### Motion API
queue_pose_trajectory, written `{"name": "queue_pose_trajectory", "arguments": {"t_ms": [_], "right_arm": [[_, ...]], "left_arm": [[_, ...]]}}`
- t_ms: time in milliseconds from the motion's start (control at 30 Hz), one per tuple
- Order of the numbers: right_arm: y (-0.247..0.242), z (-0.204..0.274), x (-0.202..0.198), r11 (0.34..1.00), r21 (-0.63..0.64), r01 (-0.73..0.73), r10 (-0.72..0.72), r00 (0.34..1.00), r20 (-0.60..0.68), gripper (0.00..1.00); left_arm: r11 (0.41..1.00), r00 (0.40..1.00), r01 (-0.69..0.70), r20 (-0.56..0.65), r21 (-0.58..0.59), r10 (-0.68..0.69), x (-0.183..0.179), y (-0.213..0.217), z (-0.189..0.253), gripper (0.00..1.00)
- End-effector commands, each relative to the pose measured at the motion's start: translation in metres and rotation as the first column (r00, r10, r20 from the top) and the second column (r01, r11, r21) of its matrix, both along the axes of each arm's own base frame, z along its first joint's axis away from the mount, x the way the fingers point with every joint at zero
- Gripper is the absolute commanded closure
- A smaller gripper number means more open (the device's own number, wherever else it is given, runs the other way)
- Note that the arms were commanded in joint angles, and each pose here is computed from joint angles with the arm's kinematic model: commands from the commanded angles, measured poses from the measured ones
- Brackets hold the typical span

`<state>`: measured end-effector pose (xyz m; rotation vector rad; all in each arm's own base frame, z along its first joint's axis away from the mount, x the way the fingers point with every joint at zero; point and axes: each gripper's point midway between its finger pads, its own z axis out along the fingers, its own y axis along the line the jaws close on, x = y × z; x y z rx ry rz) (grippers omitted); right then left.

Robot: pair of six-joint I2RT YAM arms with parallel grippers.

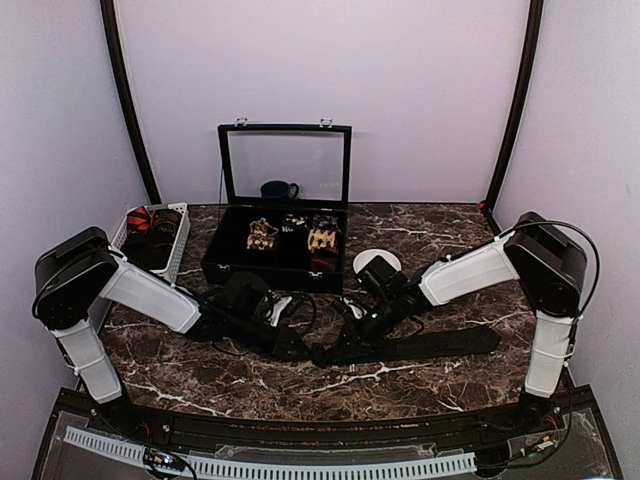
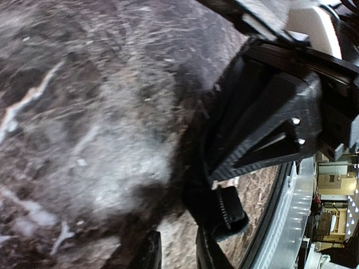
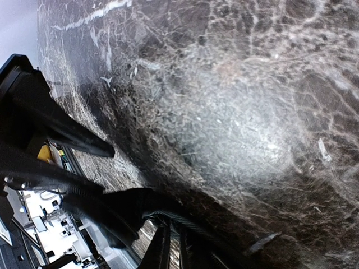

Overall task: Roll the ties
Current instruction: Roll the tie at the center of the board.

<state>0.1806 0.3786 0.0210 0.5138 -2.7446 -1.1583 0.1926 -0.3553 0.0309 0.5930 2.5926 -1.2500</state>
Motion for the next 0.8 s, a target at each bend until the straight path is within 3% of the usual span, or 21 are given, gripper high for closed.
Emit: {"name": "queue_pose_trajectory", "arguments": {"t_ms": [0,200,767], "right_arm": [[-0.012,-0.024,-0.006,0.996,-0.087,-0.006,0.006,1.0,-0.001,0.91],[-0.008,-0.007,0.001,0.997,-0.077,-0.013,0.016,0.999,0.033,0.89],[-0.03,0.038,0.03,0.994,-0.106,0.004,0.011,0.99,0.142,0.7]], "left_arm": [[0.994,0.997,0.059,0.045,-0.09,-0.055,-0.004,-0.021,0.027,0.77],[0.992,0.997,0.059,0.065,-0.112,-0.052,-0.002,-0.028,0.038,0.77],[0.995,0.998,0.044,0.048,-0.09,-0.039,0.006,-0.036,0.027,0.78]]}}
